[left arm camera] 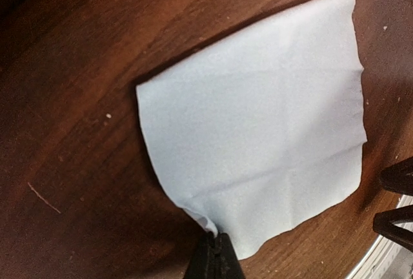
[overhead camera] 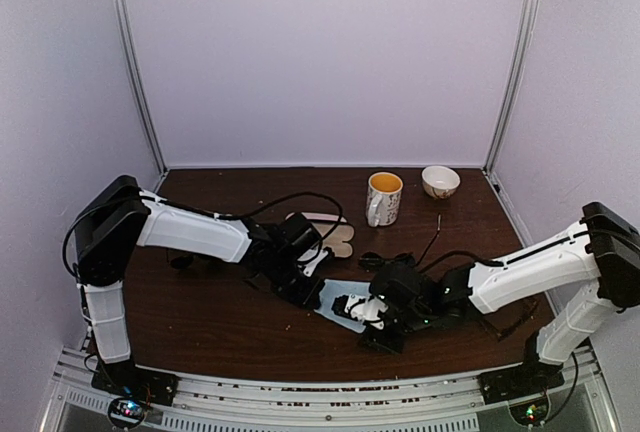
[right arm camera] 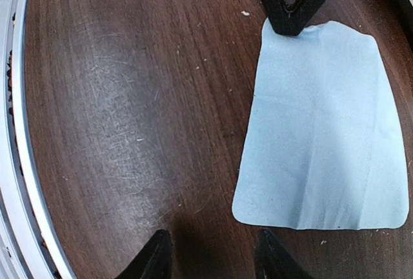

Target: Organize the sunglasses

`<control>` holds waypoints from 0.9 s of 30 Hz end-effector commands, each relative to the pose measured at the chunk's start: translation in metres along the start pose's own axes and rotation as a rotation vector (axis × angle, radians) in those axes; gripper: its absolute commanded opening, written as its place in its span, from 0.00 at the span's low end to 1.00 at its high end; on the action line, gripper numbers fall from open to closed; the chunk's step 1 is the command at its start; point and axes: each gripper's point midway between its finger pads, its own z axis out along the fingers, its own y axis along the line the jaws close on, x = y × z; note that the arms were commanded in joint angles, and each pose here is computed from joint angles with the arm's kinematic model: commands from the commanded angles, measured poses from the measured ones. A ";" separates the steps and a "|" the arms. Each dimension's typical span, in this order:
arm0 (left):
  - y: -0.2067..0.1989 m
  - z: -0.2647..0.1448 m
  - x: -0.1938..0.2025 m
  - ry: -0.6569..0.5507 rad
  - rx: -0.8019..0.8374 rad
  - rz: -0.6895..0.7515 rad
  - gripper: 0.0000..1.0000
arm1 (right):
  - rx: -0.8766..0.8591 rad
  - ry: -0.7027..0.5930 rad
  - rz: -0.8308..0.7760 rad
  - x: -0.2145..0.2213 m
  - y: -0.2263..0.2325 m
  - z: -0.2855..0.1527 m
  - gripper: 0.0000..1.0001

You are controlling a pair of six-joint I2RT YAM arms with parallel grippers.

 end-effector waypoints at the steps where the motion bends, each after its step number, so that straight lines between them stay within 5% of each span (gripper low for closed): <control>1: -0.006 -0.007 -0.007 -0.033 0.034 -0.003 0.00 | 0.023 -0.006 -0.045 -0.009 -0.003 0.002 0.43; 18: -0.006 -0.006 -0.006 -0.031 0.037 -0.008 0.00 | 0.105 0.074 -0.066 0.000 -0.018 0.017 0.30; 27: -0.006 -0.006 -0.006 -0.030 0.041 -0.013 0.00 | 0.074 0.119 -0.065 0.014 -0.012 0.028 0.08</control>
